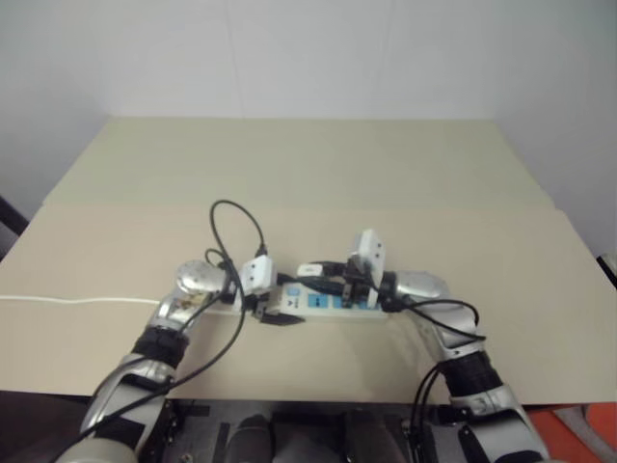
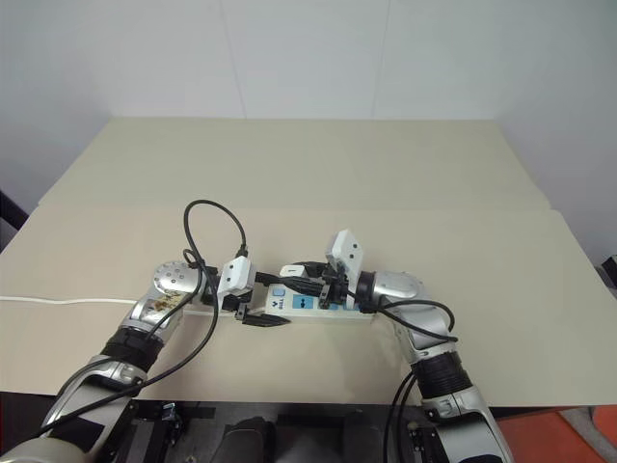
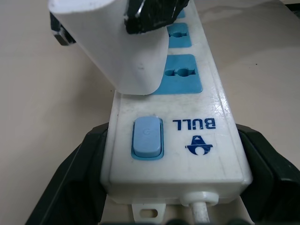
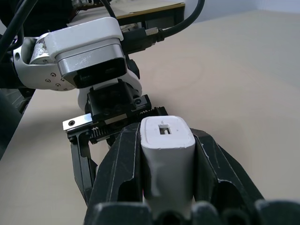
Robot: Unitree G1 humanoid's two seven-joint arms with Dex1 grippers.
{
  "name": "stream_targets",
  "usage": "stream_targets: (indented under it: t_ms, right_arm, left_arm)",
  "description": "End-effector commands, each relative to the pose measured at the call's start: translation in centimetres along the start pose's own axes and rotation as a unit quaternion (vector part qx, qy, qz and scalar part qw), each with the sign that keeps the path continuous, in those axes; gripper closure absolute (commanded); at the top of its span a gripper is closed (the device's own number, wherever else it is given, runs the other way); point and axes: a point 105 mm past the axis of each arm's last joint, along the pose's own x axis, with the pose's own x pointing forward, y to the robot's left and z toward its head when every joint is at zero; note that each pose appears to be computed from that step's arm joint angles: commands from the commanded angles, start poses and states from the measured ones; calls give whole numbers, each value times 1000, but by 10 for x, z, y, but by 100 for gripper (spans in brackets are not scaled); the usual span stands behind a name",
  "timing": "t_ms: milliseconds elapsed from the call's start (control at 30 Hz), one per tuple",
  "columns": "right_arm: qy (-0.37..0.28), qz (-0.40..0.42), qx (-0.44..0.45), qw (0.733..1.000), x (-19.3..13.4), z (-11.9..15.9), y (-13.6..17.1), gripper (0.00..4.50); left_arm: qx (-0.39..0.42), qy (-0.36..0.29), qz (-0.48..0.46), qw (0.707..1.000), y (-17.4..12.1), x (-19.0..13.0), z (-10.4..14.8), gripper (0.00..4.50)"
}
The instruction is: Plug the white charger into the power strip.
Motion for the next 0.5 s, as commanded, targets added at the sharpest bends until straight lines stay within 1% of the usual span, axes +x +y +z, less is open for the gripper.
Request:
stream_targets:
  t_ms: [33, 300, 500]
  right_arm:
    - [-2, -32, -2, 999, -12, -2, -13, 335]
    - [15, -42, -7, 999, -27, -10, -24, 335]
    - [30, -20, -17, 999, -36, -13, -23, 335]
  left_arm:
    - [18, 16, 1, 1000, 4, -6, 2, 119]
    - [17, 20, 1, 1000, 5, -9, 1, 119]
    - [18, 21, 2, 1000, 5, -10, 1, 119]
